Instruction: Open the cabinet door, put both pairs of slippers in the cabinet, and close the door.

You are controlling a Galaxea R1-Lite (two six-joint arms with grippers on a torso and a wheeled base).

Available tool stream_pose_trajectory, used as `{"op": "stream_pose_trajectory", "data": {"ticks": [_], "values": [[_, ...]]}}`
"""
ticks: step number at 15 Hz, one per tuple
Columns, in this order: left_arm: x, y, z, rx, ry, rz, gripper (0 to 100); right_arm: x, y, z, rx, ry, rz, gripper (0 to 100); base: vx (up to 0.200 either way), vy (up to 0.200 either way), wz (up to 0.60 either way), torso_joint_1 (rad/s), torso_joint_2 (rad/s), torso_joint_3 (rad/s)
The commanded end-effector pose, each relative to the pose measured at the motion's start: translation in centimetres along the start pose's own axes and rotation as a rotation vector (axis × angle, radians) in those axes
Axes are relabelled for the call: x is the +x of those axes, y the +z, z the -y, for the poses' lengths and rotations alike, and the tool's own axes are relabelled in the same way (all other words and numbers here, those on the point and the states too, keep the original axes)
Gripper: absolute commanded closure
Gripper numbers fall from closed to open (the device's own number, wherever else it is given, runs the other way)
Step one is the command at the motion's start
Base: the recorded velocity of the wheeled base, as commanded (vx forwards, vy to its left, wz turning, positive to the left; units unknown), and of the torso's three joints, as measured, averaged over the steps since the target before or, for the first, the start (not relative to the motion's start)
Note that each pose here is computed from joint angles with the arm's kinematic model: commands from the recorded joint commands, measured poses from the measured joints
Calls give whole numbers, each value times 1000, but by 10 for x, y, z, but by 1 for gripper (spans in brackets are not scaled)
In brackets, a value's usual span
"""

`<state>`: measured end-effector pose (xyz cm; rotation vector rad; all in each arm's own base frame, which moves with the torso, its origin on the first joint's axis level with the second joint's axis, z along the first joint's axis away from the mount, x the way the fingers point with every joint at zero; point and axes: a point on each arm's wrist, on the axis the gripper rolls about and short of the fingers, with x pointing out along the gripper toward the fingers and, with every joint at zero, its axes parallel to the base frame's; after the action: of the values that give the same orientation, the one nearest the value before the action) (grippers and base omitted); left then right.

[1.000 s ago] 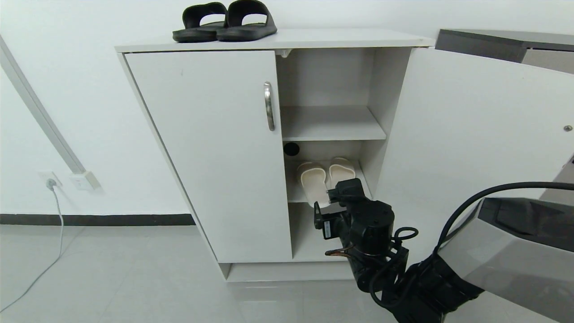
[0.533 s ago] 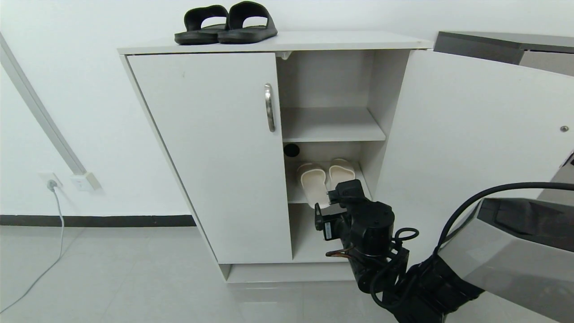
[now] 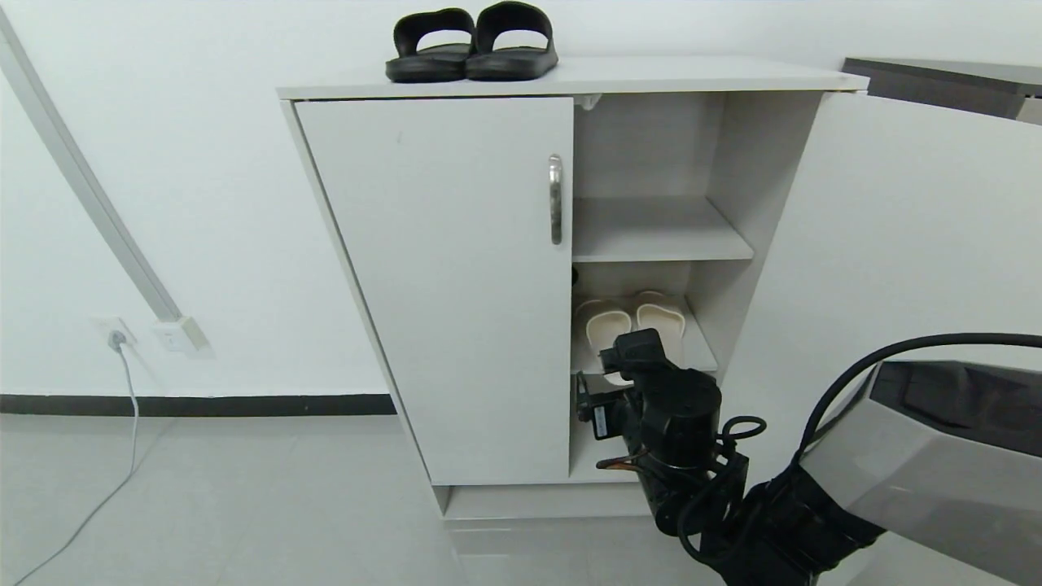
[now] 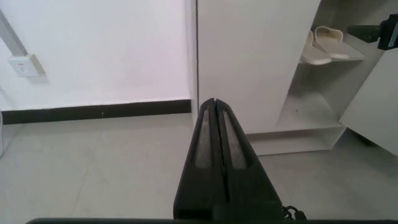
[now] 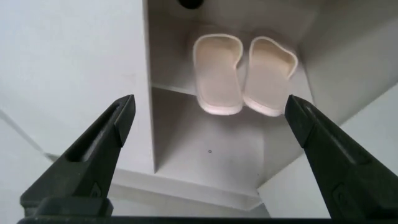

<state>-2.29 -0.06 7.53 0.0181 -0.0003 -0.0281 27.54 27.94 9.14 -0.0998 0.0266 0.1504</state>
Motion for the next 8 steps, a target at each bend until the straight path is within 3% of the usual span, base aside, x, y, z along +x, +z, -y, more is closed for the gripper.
{"op": "stream_pose_trajectory", "data": {"ticks": [1,8], "values": [[0,0,0,-1,-1,-2,100,-1,-1,1,-1,6,0,0,0,200,0,2,-2,2],[0,0,0,-1,-1,-2,100,-2,3,1,7,26,49,0,0,200,0,1,0,2]]}}
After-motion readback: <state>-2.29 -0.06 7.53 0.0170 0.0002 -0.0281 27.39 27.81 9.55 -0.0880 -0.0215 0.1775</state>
